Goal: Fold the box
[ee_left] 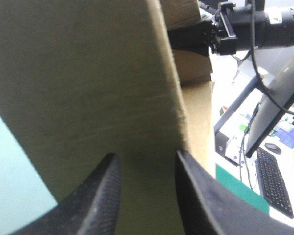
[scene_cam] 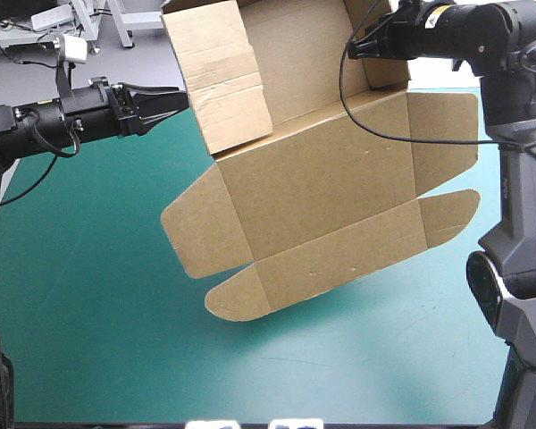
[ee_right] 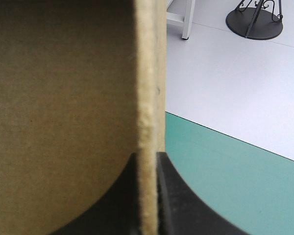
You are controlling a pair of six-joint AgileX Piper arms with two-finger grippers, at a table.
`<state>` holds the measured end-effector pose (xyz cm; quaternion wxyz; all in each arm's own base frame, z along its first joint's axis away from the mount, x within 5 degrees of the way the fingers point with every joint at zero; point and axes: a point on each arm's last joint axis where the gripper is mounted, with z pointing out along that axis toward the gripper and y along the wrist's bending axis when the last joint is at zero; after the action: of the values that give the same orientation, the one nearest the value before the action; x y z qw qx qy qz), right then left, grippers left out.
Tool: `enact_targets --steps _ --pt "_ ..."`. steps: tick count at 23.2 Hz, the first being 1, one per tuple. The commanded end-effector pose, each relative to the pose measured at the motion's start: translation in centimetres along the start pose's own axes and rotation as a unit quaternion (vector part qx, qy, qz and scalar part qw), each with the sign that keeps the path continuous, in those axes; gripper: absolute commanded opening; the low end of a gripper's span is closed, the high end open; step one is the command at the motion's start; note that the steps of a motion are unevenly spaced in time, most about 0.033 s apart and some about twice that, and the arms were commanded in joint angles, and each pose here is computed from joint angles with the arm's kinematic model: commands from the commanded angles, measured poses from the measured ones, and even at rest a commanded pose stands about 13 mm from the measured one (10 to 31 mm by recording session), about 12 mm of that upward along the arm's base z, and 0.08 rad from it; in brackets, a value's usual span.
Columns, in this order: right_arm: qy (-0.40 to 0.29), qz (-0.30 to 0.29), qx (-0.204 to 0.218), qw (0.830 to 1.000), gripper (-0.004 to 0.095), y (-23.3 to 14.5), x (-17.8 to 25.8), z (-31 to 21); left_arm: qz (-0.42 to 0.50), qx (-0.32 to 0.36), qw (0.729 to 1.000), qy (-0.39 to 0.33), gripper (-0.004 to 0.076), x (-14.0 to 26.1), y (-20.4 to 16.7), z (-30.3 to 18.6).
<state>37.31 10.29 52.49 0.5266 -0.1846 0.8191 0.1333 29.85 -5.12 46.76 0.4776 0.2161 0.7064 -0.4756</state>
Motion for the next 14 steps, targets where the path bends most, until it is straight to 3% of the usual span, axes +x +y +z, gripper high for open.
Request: enact_targets --steps 1,7,14 --pt "-0.038 0.001 -0.001 0.999 -0.0019 0.6 -1.2 -2.7 0.007 0.046 0.998 -0.048 0.0272 -1.6 -3.0 -0.7" --pt "-0.033 0.008 -0.018 0.999 -0.0019 0.7 -1.0 -1.8 0.007 0.044 0.998 -0.050 0.0272 -1.7 -3.0 -0.7" --pt "-0.021 0.035 -0.074 0.996 -0.0017 1.7 -0.5 -0.1 0.013 -0.030 0.996 -0.083 0.0272 -2.3 -1.6 -0.8"
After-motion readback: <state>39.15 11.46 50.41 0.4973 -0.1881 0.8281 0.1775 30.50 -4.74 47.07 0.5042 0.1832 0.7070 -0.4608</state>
